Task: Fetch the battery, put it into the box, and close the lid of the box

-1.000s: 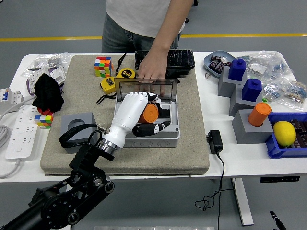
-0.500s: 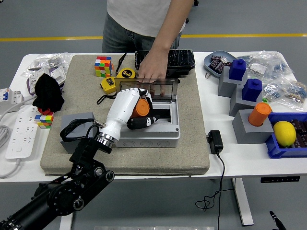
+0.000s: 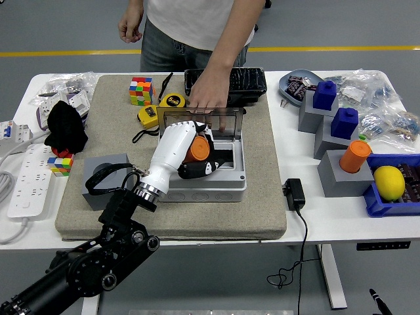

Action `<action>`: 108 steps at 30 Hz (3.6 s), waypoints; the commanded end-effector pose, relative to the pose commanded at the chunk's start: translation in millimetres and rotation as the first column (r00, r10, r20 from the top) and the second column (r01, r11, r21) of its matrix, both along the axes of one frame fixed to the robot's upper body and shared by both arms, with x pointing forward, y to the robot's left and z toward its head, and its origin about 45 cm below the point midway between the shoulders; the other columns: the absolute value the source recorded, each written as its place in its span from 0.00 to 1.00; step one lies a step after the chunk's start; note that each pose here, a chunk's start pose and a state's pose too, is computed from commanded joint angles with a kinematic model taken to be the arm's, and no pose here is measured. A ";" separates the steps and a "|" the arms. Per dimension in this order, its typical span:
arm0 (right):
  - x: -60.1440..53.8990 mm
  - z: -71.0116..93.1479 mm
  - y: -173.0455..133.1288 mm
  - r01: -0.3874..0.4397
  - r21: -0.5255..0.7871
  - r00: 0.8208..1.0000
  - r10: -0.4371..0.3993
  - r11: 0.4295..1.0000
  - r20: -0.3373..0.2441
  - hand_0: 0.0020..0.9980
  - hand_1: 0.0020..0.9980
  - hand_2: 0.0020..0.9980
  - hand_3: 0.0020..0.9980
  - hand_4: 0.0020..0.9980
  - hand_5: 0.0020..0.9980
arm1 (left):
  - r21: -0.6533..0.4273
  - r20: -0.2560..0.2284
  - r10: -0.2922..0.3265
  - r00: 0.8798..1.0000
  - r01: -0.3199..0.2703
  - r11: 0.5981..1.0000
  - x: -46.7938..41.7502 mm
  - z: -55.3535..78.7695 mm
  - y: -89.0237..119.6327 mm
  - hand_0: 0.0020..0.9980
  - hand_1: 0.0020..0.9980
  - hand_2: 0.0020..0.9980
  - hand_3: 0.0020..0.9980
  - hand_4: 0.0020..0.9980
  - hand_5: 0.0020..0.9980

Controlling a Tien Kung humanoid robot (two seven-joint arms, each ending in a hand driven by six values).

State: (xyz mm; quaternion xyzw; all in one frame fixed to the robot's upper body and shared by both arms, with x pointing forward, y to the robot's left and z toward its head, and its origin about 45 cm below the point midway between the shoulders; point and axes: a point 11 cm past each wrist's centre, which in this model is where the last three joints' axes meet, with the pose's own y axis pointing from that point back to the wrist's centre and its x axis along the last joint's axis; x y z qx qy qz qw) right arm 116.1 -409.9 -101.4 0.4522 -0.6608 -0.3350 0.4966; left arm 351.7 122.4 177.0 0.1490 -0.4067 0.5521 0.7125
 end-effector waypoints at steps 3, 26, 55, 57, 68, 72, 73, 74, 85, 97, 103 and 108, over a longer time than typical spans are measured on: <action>0.9 0.2 0.0 -0.001 0.000 1.000 0.001 1.000 0.001 0.88 0.86 0.79 0.80 1.00 1.00 | 0.004 -0.001 -0.003 1.000 0.003 1.000 0.5 -0.8 -0.6 0.06 0.00 0.01 0.00 0.88 0.04; -0.2 0.3 -1.1 -0.001 -0.002 1.000 0.001 1.000 -0.002 0.88 0.86 0.79 0.80 1.00 1.00 | 0.007 -0.064 -0.045 0.997 0.046 0.999 2.1 -8.3 -2.2 0.36 0.59 0.52 0.50 1.00 0.35; 1.0 0.4 -0.4 0.004 0.001 1.000 -0.004 1.000 0.003 0.88 0.85 0.79 0.80 1.00 1.00 | -0.077 0.230 -0.085 0.970 0.105 0.991 -9.8 83.9 -28.6 0.44 0.60 0.56 0.56 1.00 0.43; 1.0 0.3 -0.1 0.003 0.001 1.000 -0.003 1.000 0.002 0.88 0.85 0.79 0.80 1.00 1.00 | -0.035 0.230 -0.065 0.971 0.075 0.997 -5.0 86.2 -25.7 0.44 0.60 0.56 0.56 1.00 0.43; 0.0 0.1 -0.5 0.004 0.000 1.000 -0.004 1.000 0.000 0.88 0.85 0.79 0.80 1.00 1.00 | 0.248 -0.033 0.128 0.991 -0.116 0.962 19.3 68.0 -6.5 1.00 1.00 1.00 0.96 1.00 0.96; 1.0 0.4 -0.3 0.003 0.001 1.000 -0.003 1.000 0.002 0.88 0.85 0.79 0.80 1.00 1.00 | 0.312 -0.136 0.204 0.970 -0.154 0.937 21.0 62.3 -0.3 1.00 1.00 1.00 1.00 1.00 1.00; 1.1 0.4 -0.3 0.003 0.001 1.000 -0.003 1.000 0.002 0.88 0.85 0.79 0.80 1.00 1.00 | 0.328 -0.154 0.216 0.964 -0.156 0.932 20.9 61.1 0.4 1.00 1.00 1.00 1.00 1.00 1.00; 1.1 0.4 -0.3 0.003 0.001 1.000 -0.003 1.000 0.002 0.88 0.85 0.79 0.80 1.00 1.00 | 0.334 -0.161 0.221 0.962 -0.158 0.929 20.9 60.5 0.8 1.00 1.00 1.00 1.00 1.00 1.00; 0.0 0.5 -1.7 0.001 -0.002 1.000 -0.001 1.000 -0.002 0.88 0.85 0.79 0.80 1.00 1.00 | 0.440 -0.229 0.218 0.949 -0.099 0.892 11.1 62.3 -14.6 1.00 1.00 1.00 0.98 1.00 1.00; -0.2 0.8 -2.7 -0.002 -0.005 1.000 0.002 1.000 -0.004 0.88 0.85 0.79 0.80 1.00 1.00 | 0.518 -0.254 0.200 0.946 -0.041 0.854 5.9 60.2 -22.1 1.00 1.00 0.97 0.87 1.00 1.00; 0.7 1.1 -2.9 -0.005 -0.006 1.000 0.005 1.000 -0.003 0.88 0.85 0.79 0.80 1.00 1.00 | 0.519 -0.239 0.193 0.951 -0.043 0.854 8.2 64.4 -25.3 1.00 1.00 0.97 0.86 1.00 1.00; 1.0 1.3 -3.4 -0.005 -0.008 1.000 0.005 1.000 -0.003 0.88 0.85 0.79 0.80 1.00 1.00 | 0.534 -0.237 0.175 0.956 -0.022 0.845 6.9 70.4 -28.5 1.00 0.96 0.86 0.81 1.00 1.00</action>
